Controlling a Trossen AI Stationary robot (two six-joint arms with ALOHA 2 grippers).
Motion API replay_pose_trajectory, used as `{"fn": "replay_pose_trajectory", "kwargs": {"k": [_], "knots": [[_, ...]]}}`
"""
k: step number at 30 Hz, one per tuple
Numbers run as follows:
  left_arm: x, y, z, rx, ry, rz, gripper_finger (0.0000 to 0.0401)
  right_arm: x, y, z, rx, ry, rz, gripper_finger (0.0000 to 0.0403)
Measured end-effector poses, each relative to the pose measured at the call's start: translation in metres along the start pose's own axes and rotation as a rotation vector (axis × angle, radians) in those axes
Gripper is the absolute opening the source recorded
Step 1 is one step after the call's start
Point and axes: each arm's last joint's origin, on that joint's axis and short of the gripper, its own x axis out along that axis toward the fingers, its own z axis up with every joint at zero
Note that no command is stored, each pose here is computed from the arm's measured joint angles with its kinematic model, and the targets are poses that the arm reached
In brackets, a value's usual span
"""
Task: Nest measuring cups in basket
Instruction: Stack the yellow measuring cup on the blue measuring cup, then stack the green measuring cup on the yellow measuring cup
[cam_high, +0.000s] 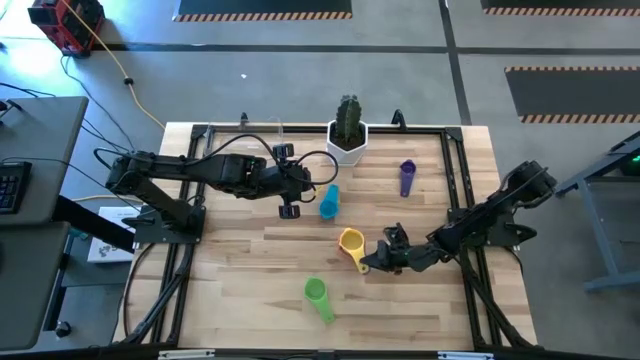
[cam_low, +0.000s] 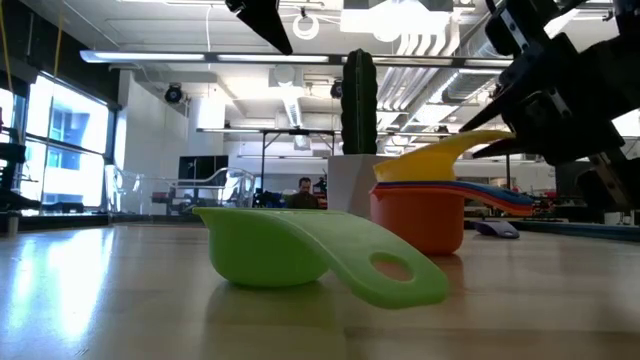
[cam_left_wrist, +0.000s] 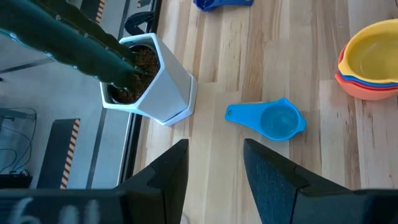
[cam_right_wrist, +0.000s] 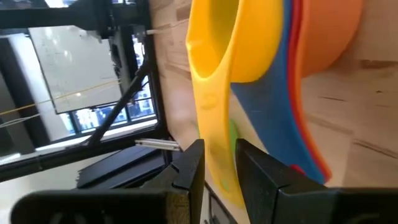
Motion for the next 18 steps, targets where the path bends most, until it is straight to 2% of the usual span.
{"fn": "replay_pose_trajectory", "kwargs": {"k": [7, 11, 18], "knots": [[0.000, 0.000, 0.000, 0.000, 0.000, 0.000, 0.0143, -0.014, 0.003, 0.006, -0.011, -0.023, -0.096, 0.0082], [0.000, 0.000, 0.000, 0.000, 0.000, 0.000, 0.0143, -0.025, 0.009, 0.009, -0.022, -0.023, -0.114, 0.0082], [0.000, 0.000, 0.000, 0.014, 0.000, 0.000, 0.0143, -0.041, 0.029, 0.014, -0.088, -0.084, -0.003, 0.0082]]}}
